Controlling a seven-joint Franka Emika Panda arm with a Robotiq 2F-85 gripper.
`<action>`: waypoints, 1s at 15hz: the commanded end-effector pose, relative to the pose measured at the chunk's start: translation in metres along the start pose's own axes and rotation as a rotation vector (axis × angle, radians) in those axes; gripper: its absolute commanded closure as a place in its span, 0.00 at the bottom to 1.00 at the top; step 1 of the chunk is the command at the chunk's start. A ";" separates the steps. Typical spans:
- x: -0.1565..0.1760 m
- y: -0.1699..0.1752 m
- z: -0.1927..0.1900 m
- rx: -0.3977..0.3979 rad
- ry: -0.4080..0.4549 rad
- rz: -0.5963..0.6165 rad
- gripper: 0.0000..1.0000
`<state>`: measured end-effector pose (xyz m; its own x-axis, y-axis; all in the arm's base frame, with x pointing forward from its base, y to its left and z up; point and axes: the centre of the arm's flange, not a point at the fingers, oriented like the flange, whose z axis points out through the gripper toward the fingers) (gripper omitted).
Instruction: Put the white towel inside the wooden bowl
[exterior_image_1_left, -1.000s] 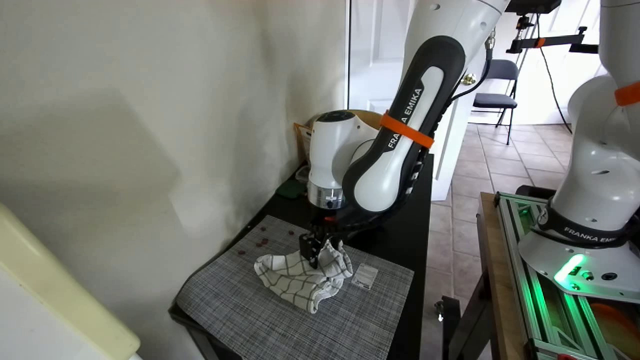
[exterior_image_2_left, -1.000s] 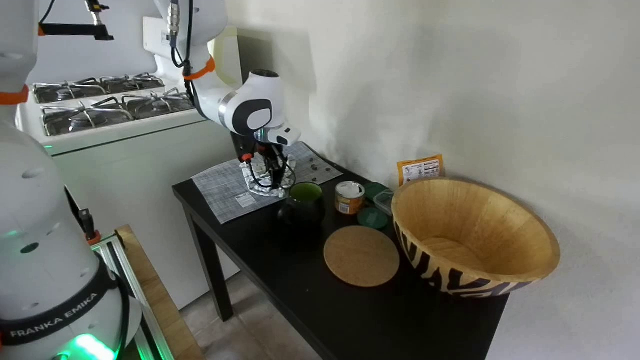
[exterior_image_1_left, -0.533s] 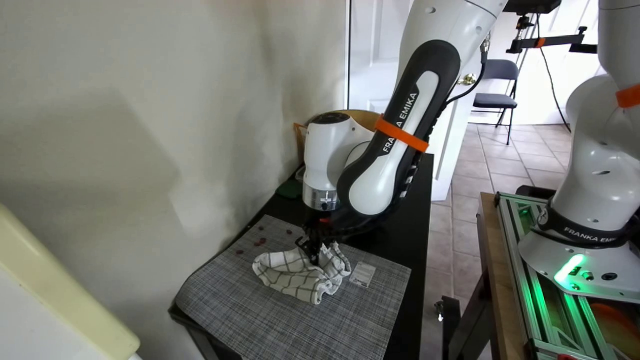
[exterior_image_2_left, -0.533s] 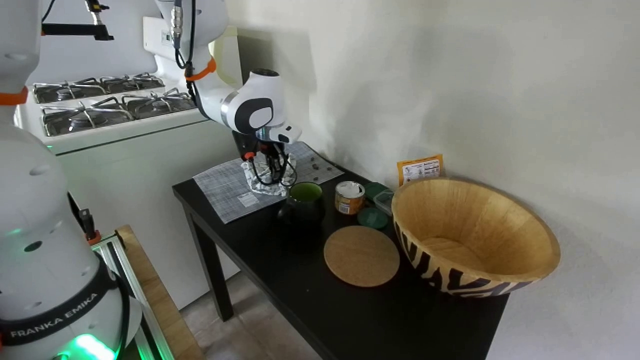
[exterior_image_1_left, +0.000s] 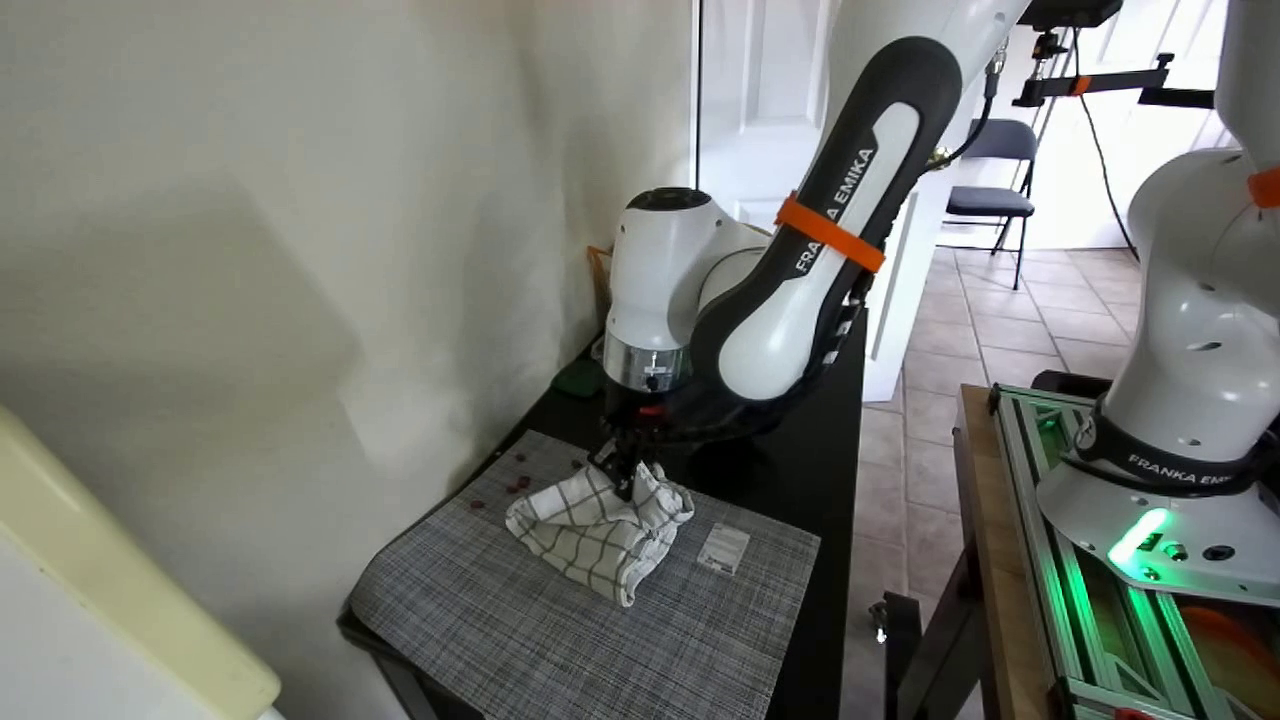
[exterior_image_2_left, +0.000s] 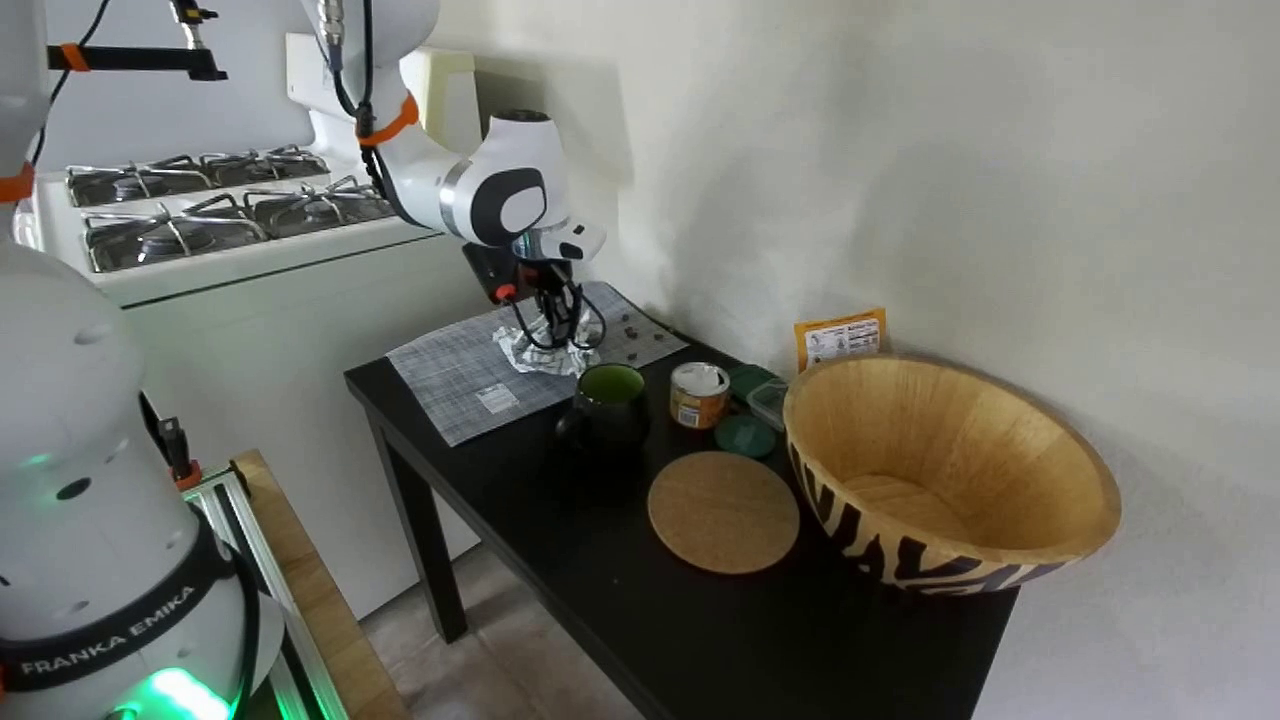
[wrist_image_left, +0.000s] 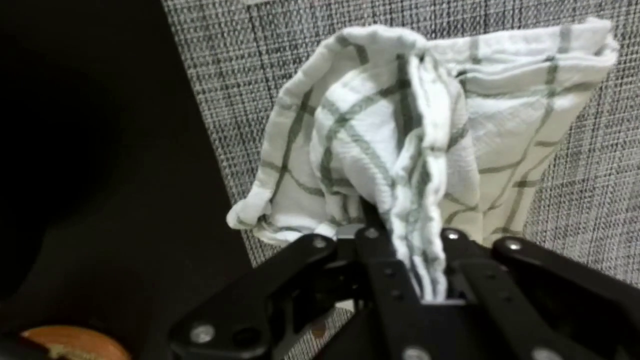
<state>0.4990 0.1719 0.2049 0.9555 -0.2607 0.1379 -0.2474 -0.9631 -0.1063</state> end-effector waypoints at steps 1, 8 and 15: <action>-0.018 0.019 -0.071 -0.025 0.070 -0.044 0.96; -0.011 0.094 -0.201 -0.068 0.278 0.099 0.96; 0.002 0.138 -0.258 -0.114 0.316 0.198 0.84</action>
<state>0.4249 0.0211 0.4443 0.7951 -0.4336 0.4241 -0.4557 -0.8885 -0.0540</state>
